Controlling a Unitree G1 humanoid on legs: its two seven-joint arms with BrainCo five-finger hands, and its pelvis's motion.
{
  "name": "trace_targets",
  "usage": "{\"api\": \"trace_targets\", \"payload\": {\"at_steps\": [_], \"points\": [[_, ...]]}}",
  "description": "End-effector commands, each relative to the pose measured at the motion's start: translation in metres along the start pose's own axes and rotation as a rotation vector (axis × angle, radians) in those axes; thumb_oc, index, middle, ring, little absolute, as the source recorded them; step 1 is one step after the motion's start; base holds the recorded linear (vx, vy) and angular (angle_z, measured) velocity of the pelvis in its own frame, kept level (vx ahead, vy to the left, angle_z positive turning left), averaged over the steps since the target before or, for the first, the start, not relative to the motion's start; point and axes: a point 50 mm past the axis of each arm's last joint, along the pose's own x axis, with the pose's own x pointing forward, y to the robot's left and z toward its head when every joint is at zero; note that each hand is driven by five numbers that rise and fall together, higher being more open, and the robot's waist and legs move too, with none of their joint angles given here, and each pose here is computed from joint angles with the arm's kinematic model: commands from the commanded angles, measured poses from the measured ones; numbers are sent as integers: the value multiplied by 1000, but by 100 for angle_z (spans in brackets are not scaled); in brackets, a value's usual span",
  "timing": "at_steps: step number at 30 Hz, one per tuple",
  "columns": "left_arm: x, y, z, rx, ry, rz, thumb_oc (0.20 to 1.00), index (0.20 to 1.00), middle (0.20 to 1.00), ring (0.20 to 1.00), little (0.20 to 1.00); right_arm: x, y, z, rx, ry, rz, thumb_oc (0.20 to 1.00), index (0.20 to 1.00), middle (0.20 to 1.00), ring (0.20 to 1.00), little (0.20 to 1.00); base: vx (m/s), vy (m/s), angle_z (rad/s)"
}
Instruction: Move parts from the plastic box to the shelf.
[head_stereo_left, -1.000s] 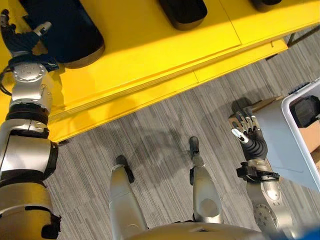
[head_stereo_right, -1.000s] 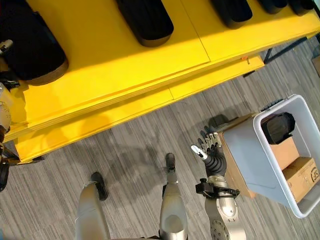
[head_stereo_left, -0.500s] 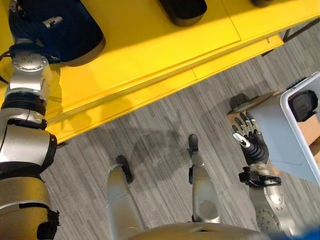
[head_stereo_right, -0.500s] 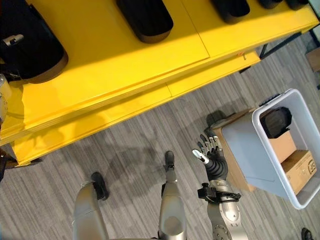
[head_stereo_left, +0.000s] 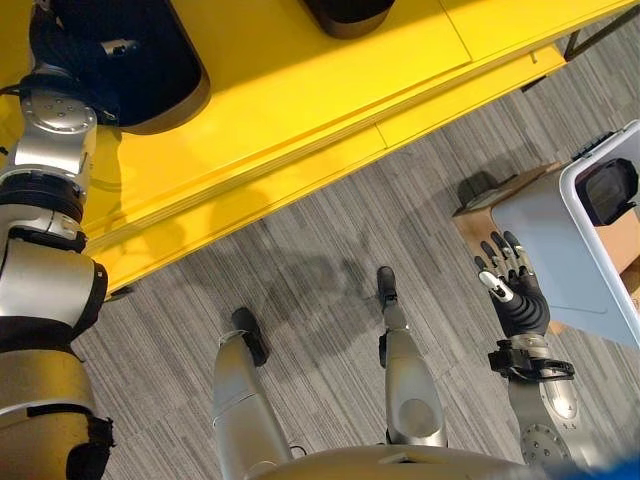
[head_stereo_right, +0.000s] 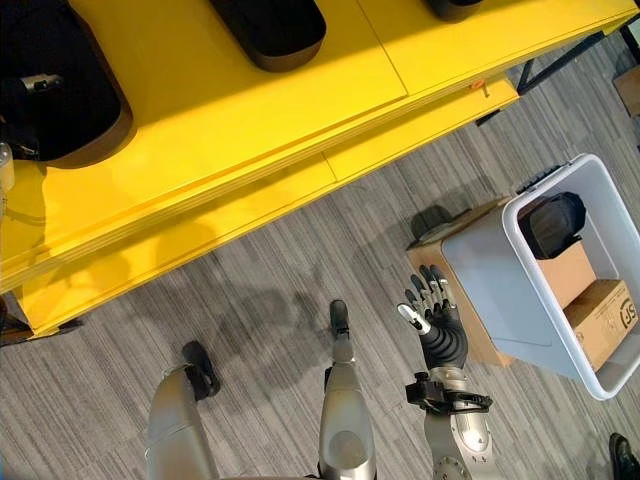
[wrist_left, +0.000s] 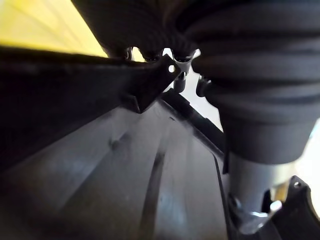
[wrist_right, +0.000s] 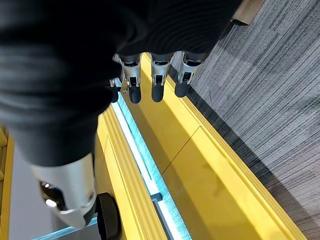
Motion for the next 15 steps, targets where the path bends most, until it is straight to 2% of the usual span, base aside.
{"api": "trace_targets", "payload": {"at_steps": [1, 8, 13, 15], "points": [[10, 25, 40, 7, -139, 33, 1000, 1000, 1000, 1000, 1000, 12, -13, 46, -96, -201, 30, 1000, 1000, 1000, 1000, 1000, 0, 0, 0], [9, 24, 37, 2, -139, 26, 1000, 1000, 1000, 1000, 1000, 11, -14, 47, -105, -205, 30, 1000, 1000, 1000, 1000, 1000, 4, -6, -7], [8, 22, 30, -180, -103, 64, 1000, 1000, 1000, 1000, 1000, 10, -15, 46, -114, -199, 18, 1000, 1000, 1000, 1000, 1000, 5, -19, 1], [7, 21, 26, -312, -89, 91, 1000, 1000, 1000, 1000, 1000, 9, -16, 47, -123, -203, 7, 1000, 1000, 1000, 1000, 1000, 9, -44, 0]]}}
